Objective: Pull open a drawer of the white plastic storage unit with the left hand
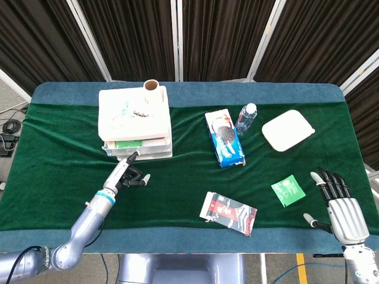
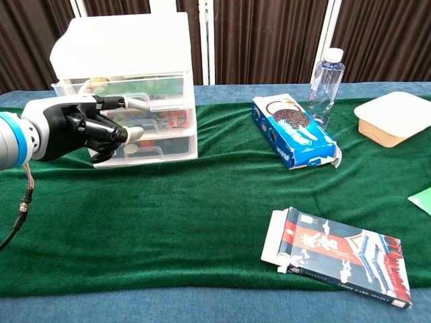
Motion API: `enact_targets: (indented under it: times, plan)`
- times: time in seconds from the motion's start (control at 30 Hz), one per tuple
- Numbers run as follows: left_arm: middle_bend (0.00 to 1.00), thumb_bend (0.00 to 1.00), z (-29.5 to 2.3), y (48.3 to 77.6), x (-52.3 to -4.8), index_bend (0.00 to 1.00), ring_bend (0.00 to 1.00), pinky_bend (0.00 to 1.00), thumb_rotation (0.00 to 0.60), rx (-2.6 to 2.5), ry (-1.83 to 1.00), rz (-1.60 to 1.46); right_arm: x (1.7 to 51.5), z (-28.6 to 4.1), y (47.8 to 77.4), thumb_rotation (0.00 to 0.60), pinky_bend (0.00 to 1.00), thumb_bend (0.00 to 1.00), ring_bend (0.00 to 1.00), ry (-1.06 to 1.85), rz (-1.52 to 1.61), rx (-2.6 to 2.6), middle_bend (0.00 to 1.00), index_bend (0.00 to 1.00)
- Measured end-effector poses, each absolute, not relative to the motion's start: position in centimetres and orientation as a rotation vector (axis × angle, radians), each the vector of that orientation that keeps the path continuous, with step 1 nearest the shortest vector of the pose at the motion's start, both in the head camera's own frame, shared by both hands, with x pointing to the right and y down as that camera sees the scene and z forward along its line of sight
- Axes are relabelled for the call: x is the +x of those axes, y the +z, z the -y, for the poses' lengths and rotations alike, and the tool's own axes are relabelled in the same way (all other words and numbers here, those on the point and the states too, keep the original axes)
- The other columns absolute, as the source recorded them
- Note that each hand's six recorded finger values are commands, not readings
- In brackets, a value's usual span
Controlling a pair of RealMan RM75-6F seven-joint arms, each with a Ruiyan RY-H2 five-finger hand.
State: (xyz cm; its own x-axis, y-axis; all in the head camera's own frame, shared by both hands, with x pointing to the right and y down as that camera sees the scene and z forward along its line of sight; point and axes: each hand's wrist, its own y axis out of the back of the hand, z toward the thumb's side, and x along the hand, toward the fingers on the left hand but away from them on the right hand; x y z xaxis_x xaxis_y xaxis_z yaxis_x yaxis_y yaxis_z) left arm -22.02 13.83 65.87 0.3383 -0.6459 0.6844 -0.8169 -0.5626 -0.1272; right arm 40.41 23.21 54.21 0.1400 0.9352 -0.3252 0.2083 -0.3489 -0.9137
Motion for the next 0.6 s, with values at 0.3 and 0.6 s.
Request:
enact_targets:
  times: [0.3, 0.6]
  plan:
    - [0.91, 0.44, -14.26, 66.01, -22.69, 0.24, 0.77, 0.75, 0.600, 2.355, 1.056, 1.343, 40.43, -23.19, 54.17, 0.600, 0.00, 0.04, 0.00, 1.259, 1.117, -1.688, 0.00, 0.00]
    - [0.91, 0.42, -14.39, 66.39, -22.93, 0.25, 0.77, 0.74, 0.600, 2.358, 1.062, 1.338, 40.37, -23.21, 54.24, 0.600, 0.00, 0.04, 0.00, 1.260, 1.113, -1.690, 0.00, 0.00]
